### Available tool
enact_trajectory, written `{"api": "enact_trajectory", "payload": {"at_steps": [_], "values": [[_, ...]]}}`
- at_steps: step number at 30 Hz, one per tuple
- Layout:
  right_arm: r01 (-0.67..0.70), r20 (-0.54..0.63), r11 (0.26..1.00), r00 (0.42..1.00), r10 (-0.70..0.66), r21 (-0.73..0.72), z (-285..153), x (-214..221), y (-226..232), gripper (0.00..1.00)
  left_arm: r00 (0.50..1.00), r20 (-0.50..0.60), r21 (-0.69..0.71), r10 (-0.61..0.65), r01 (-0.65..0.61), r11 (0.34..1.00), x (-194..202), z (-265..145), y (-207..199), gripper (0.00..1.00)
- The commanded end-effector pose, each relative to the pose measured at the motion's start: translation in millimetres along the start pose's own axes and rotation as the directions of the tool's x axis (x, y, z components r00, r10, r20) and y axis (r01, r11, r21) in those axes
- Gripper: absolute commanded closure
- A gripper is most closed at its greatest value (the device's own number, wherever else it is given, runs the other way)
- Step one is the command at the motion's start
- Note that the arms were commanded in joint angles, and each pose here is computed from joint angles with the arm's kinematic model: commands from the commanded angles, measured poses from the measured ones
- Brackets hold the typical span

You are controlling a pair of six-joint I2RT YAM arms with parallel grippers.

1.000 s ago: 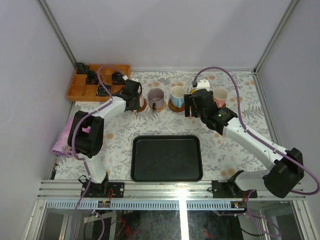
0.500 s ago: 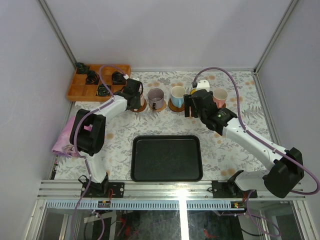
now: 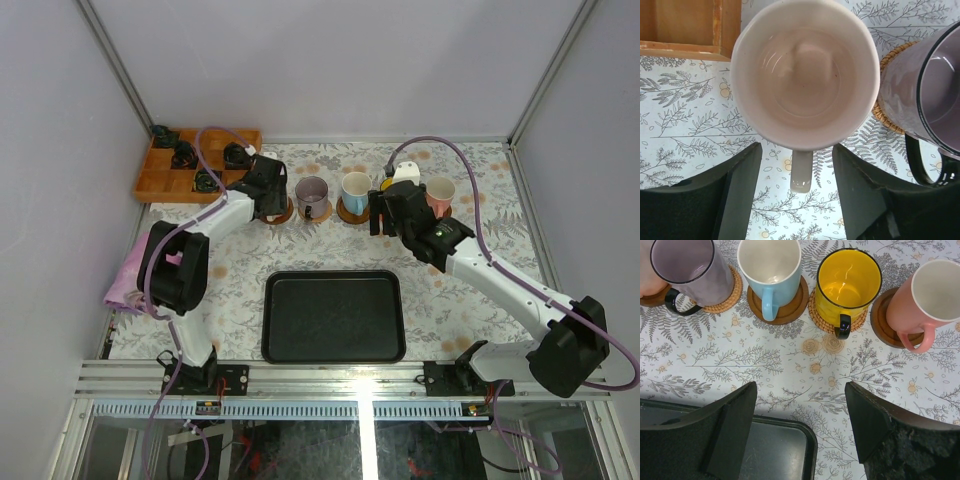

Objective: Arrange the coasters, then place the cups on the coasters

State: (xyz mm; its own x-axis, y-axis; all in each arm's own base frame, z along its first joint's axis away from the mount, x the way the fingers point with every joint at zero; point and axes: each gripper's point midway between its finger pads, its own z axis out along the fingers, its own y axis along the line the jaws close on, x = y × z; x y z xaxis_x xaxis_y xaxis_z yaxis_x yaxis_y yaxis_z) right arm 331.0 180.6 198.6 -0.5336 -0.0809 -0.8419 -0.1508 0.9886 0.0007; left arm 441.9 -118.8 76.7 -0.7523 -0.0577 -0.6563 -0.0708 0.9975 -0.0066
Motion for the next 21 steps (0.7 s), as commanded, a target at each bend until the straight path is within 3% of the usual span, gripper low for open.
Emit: {"api": "enact_trajectory", "payload": {"at_steps": [1, 9, 16, 21], "values": [[-0.039, 0.070, 0.999, 0.997, 0.041, -0.021, -8.6, -19.3, -0.6, 0.22, 0.998, 0.059, -0.017, -0.016, 0.017, 1.000, -15.6, -19.5, 2.8, 0.41], [-0.070, 0.140, 0.997, 0.988, 0.066, 0.029, -23.7, -38.3, -16.7, 0.21, 0.996, 0.084, -0.036, -0.027, 0.030, 0.999, -17.2, -45.5, 14.4, 0.37], [-0.138, 0.188, 0.973, 0.977, 0.102, 0.187, -28.0, -49.6, -83.2, 0.16, 0.990, 0.125, -0.106, -0.070, 0.084, 0.991, -12.9, -75.2, 39.0, 0.32], [-0.254, 0.191, 0.936, 0.959, 0.210, 0.243, -23.8, -41.4, -140.2, 0.15, 0.979, 0.143, -0.153, -0.147, 0.169, 0.974, -9.9, -91.9, 63.9, 0.26]]}}
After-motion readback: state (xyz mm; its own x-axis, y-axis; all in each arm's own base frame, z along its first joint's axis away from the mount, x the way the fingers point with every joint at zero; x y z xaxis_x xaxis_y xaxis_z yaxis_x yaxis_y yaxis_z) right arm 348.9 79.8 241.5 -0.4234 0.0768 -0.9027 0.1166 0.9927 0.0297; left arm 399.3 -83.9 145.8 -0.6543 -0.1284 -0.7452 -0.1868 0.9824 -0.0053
